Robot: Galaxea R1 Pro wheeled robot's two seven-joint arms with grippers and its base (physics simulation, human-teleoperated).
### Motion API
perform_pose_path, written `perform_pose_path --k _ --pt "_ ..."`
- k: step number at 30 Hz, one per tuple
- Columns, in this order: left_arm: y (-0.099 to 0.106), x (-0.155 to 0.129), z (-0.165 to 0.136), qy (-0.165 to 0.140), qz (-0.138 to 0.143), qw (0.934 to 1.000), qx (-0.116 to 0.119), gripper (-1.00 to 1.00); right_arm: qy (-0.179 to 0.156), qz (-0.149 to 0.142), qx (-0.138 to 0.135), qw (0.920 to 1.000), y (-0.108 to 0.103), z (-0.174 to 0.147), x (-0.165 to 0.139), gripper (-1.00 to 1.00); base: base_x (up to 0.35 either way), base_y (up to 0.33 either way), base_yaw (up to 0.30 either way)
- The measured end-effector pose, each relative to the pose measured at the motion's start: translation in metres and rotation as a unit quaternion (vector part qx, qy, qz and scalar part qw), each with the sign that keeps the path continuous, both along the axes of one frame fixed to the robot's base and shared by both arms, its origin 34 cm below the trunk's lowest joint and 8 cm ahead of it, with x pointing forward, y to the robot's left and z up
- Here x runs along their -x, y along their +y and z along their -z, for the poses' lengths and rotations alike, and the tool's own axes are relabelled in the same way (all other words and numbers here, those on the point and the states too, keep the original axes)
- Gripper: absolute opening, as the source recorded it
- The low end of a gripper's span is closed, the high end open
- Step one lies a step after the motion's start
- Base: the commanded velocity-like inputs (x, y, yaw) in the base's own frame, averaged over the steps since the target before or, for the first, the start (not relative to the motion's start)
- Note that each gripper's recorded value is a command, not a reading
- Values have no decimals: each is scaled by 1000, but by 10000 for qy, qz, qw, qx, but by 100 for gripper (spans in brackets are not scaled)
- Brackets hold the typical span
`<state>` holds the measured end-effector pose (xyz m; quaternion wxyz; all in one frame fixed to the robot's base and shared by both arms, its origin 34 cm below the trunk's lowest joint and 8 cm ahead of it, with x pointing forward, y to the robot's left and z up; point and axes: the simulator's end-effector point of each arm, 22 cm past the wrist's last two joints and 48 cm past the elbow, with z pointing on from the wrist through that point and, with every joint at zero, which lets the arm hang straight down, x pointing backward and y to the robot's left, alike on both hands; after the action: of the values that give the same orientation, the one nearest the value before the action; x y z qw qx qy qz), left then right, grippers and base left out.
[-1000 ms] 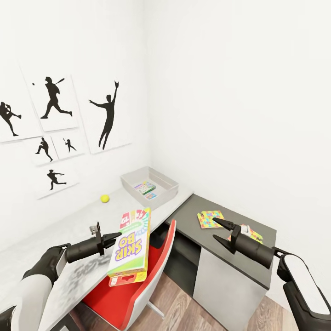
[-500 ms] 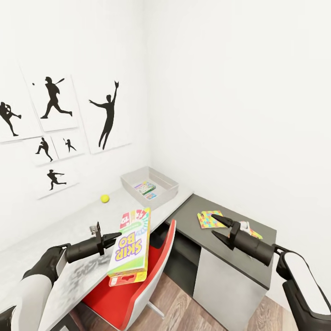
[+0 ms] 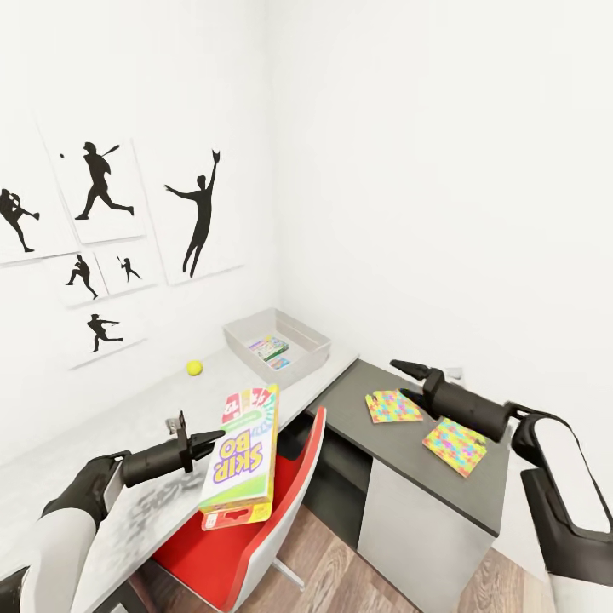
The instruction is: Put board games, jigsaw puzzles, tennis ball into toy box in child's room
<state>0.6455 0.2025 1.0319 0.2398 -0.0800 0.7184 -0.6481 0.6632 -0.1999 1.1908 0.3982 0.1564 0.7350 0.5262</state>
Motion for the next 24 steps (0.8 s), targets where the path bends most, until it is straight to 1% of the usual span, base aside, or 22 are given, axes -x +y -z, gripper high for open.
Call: perform_pose_path --k 1,2,4,7,9,11,14,16,24 --pt "0 0 0 0 -2 10000 0 -100 -126 13 59 9999 2 -17 -9 100 0 0 0" --pt "1 0 0 1 -4 10000 -2 -100 -194 16 105 9998 3 -26 -13 100 0 0 0" --pt "1 0 0 5 -7 10000 -11 -100 -410 -22 306 9987 14 -58 -29 100 0 0 0" --pt "2 0 1 6 -8 10000 -16 -100 -566 -17 819 9950 35 -96 -51 100 0 0 0" --pt "3 0 1 6 -18 10000 -22 -100 -576 48 1171 9914 46 -117 -64 100 0 0 0" --pt "9 -1 0 3 -56 10000 -44 -100 -578 63 1445 9878 58 -135 -71 100 0 0 0" --pt "18 -1 -1 1 -115 9999 -75 -100 -630 75 1668 9839 67 -155 -75 100 0 0 0" --pt "24 -2 -1 4 -148 9998 -100 -100 -626 115 1778 9820 68 -163 -77 100 0 0 0" --pt "28 -2 -1 -10 -174 9998 -121 -100 -622 107 1818 9813 73 -168 -76 100 0 0 0"
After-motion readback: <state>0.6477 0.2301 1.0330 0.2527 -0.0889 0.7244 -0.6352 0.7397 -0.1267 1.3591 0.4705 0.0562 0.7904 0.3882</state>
